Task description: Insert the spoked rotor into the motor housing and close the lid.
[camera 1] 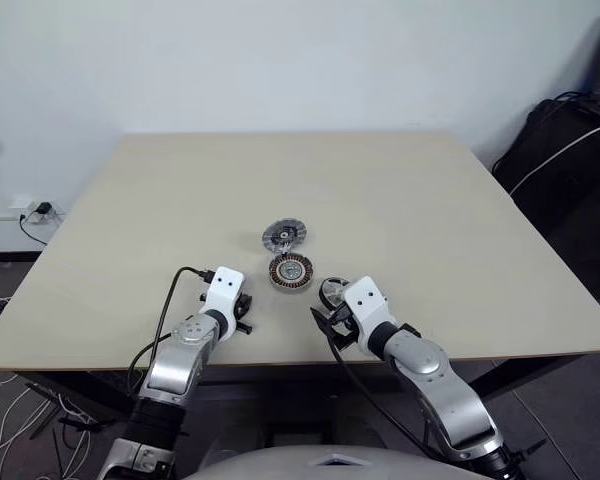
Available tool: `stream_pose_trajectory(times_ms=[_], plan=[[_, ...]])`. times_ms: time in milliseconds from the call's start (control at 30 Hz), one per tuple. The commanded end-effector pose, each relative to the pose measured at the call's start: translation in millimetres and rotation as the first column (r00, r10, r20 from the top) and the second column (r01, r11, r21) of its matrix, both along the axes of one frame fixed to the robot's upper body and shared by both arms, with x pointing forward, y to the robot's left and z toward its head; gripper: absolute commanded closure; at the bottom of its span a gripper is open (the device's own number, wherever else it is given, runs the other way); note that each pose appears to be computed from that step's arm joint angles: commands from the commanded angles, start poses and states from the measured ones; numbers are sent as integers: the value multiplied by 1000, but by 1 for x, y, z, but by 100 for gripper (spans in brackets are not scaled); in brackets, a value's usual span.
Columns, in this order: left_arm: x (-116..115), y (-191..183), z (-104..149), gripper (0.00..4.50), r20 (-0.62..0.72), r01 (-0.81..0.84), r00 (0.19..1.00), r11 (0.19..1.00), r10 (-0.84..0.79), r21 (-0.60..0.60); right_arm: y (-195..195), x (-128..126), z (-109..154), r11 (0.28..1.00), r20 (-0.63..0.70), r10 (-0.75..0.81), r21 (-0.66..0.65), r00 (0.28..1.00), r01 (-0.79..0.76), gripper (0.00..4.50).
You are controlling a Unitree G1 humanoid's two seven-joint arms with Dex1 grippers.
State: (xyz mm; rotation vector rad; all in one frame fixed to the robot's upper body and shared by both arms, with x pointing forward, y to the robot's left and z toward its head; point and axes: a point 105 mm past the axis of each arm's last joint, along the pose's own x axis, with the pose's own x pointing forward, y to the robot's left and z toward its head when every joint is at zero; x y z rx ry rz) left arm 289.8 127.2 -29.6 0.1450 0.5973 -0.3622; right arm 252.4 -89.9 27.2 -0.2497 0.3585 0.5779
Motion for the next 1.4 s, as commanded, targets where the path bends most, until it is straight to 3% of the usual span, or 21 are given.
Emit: stream_pose_trajectory(times_ms=[33, 400, 567, 1033, 1400], plan=[[-3, -3, 4, 384, -7, 10, 1000, 1000, -10, -12, 0, 6, 13, 1000, 55, -11, 15, 998, 10, 0], [17, -54, 62, 384, 184, 199, 966, 976, -181, -87, 1, 8, 13, 1000, 61, -14, 17, 998, 13, 0], [28, -70, 76, 384, 237, 243, 947, 965, -215, -94, 2, 8, 13, 1000, 63, -18, 20, 998, 17, 0], [61, -94, 65, 384, 242, 256, 941, 965, -235, -59, 0, 10, 14, 999, 76, -43, 32, 996, 41, 0], [63, -95, 44, 384, 176, 229, 961, 971, -213, -74, -1, 11, 16, 998, 82, -57, 39, 995, 54, 0]])
